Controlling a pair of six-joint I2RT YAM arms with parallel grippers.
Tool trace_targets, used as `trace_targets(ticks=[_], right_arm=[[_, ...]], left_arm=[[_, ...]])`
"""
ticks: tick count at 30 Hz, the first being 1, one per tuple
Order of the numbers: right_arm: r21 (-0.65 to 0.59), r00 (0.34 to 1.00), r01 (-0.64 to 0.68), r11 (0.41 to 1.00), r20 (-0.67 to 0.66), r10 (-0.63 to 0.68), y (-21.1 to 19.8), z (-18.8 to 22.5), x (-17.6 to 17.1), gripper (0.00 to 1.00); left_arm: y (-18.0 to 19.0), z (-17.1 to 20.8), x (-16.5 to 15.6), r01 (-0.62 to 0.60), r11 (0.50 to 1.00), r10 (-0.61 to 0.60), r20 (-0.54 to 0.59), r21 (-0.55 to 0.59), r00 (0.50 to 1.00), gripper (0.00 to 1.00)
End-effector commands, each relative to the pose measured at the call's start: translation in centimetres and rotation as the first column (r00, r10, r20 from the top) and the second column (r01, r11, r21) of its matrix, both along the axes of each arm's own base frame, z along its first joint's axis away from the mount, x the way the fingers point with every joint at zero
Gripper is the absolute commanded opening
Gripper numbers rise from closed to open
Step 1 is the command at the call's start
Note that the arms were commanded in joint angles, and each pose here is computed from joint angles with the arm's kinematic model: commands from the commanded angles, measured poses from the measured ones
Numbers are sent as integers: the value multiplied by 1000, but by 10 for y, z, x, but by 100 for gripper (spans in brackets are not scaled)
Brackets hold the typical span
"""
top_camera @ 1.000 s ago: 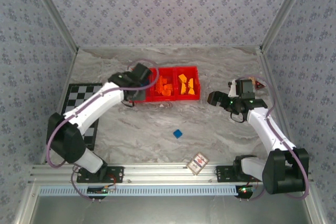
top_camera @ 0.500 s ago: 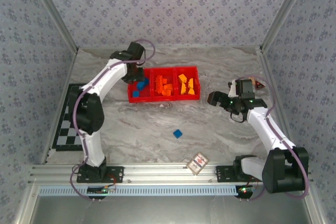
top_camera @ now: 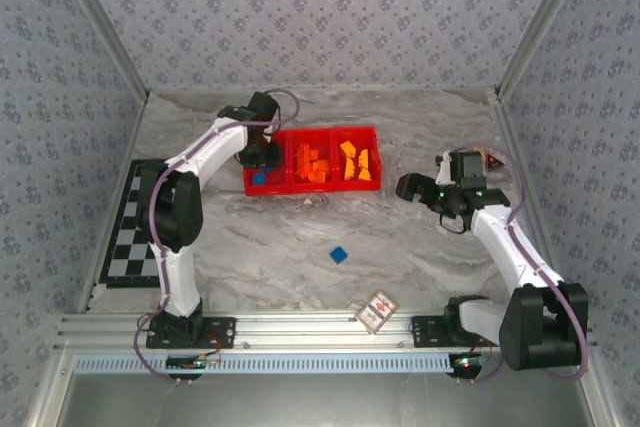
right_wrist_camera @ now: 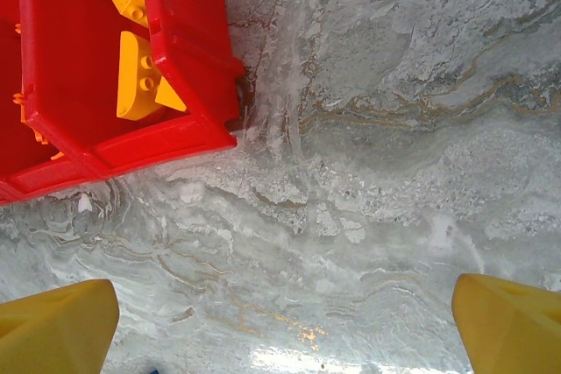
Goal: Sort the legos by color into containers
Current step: Place the lego in the container.
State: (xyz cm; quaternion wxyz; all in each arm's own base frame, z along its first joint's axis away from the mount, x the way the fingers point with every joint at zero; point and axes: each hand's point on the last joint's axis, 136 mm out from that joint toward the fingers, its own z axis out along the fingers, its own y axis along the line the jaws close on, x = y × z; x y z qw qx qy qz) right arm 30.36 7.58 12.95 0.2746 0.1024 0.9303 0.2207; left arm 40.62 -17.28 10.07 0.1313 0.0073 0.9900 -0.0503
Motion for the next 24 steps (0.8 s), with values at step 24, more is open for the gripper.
trace_targets(ticks=[24], right_arm=[[6,1000,-3,1000,-18,3,0,-3,0,100]], left_arm=[[-9,41,-22,33,995,-23,98,-95,995,67]])
